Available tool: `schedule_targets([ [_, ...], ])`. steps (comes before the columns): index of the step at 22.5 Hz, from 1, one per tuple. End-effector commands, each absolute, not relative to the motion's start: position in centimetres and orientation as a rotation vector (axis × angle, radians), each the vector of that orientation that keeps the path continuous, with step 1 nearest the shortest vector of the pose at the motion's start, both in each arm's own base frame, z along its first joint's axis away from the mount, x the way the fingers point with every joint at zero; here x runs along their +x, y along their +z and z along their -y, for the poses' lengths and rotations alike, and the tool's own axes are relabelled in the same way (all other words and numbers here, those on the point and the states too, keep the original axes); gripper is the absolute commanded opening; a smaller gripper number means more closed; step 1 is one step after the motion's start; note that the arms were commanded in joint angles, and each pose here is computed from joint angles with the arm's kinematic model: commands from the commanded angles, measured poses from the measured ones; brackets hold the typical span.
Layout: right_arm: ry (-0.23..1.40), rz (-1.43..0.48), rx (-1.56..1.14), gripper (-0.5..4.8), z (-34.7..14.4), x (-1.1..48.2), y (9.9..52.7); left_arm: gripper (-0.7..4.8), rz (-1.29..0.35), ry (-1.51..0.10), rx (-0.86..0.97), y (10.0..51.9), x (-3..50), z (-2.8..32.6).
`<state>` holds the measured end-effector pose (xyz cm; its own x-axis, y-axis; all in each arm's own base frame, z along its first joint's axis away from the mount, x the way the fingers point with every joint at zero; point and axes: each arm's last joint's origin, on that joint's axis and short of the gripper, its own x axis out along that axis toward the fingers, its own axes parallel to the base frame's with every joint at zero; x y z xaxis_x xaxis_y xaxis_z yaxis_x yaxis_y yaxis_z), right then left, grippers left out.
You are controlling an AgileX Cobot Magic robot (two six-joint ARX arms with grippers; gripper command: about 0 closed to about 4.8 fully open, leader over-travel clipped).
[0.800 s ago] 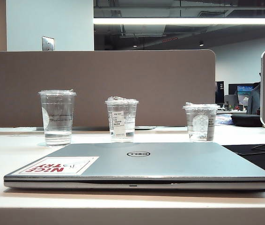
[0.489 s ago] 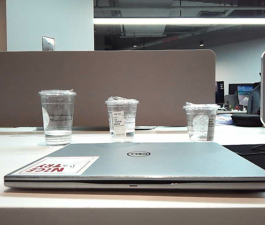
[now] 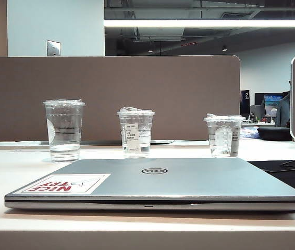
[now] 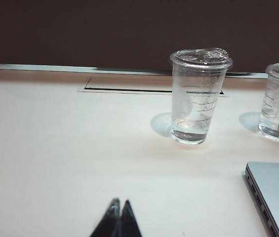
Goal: Pick up the coffee cup on the left and place it on the left side of the laptop.
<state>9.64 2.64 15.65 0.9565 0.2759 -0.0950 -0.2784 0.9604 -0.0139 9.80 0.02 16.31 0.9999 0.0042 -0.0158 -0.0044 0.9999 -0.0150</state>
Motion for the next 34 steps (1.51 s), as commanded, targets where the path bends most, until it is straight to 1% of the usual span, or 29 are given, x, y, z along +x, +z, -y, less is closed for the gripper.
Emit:
schedule_targets([
  [1,0.441,-0.122,-0.041,-0.04,-4.2,9.4,15.3,-0.05,0.004,0.003,-0.012,16.6,9.8,0.0],
  [3,0.546,-0.153,-0.056,-0.04,-5.3,9.0,15.0,-0.05,0.006,0.001,-0.012,16.6,9.8,0.0],
  [6,0.606,-0.173,-0.067,-0.04,-5.9,8.7,14.8,-0.05,0.007,-0.003,-0.016,16.6,9.8,0.0],
  [9,0.623,-0.174,-0.069,-0.04,-6.0,8.7,14.8,-0.05,0.012,-0.005,-0.019,16.7,9.8,0.0],
  [11,0.622,-0.174,-0.069,-0.04,-6.0,8.7,14.8,-0.05,0.067,-0.100,-0.097,17.2,9.7,0.3],
  [12,0.622,-0.174,-0.069,-0.04,-6.0,8.7,14.8,-0.06,0.124,-0.143,-0.130,17.8,9.7,0.4],
  [13,0.622,-0.174,-0.069,-0.04,-6.0,8.7,14.8,-0.06,0.163,-0.147,-0.137,18.2,9.6,0.4],
  [15,0.622,-0.174,-0.069,-0.04,-6.0,8.7,14.8,-0.06,0.290,-0.146,-0.138,19.6,9.3,0.4],
  [16,0.622,-0.174,-0.069,-0.04,-6.0,8.7,14.8,-0.06,0.316,-0.147,-0.135,20.0,9.2,0.4],
  [17,0.622,-0.174,-0.069,-0.04,-6.0,8.7,14.8,-0.06,0.319,-0.146,-0.133,20.4,9.2,0.3],
  [19,0.623,-0.174,-0.069,-0.04,-6.0,8.7,14.8,-0.06,0.273,-0.122,-0.068,21.0,9.8,0.3],
  [20,0.623,-0.174,-0.069,-0.04,-6.0,8.7,14.8,-0.05,0.229,-0.115,-0.023,21.0,10.6,0.3],
  [22,0.625,-0.174,-0.069,-0.04,-6.0,8.6,14.8,-0.05,0.194,-0.116,0.020,20.9,12.1,0.3],
  [23,0.626,-0.174,-0.069,-0.04,-6.0,8.6,14.8,0.04,0.174,-0.111,0.064,20.6,13.2,0.3],
  [24,0.625,-0.175,-0.069,-0.04,-6.0,8.6,14.8,0.19,0.158,-0.107,0.090,20.3,13.8,0.3],
  [25,0.625,-0.175,-0.069,-0.04,-6.0,8.6,14.8,0.53,0.135,-0.099,0.123,19.9,14.5,0.3],
  [26,0.625,-0.175,-0.069,-0.04,-6.0,8.6,14.8,1.18,0.100,-0.100,0.161,19.0,15.6,0.3],
  [28,0.625,-0.174,-0.069,-0.04,-6.0,8.6,14.8,2.22,0.062,-0.129,0.168,17.4,17.5,0.4],
  [30,0.625,-0.176,-0.070,-0.04,-6.0,8.6,14.8,2.74,0.046,-0.176,0.159,15.8,19.3,0.5],
  [32,0.625,-0.176,-0.069,-0.04,-6.0,8.6,14.8,2.89,0.047,-0.224,0.130,14.4,21.3,0.6],
  [34,0.625,-0.176,-0.069,-0.04,-6.0,8.6,14.8,3.24,0.029,-0.285,0.120,13.1,23.5,0.8],
])
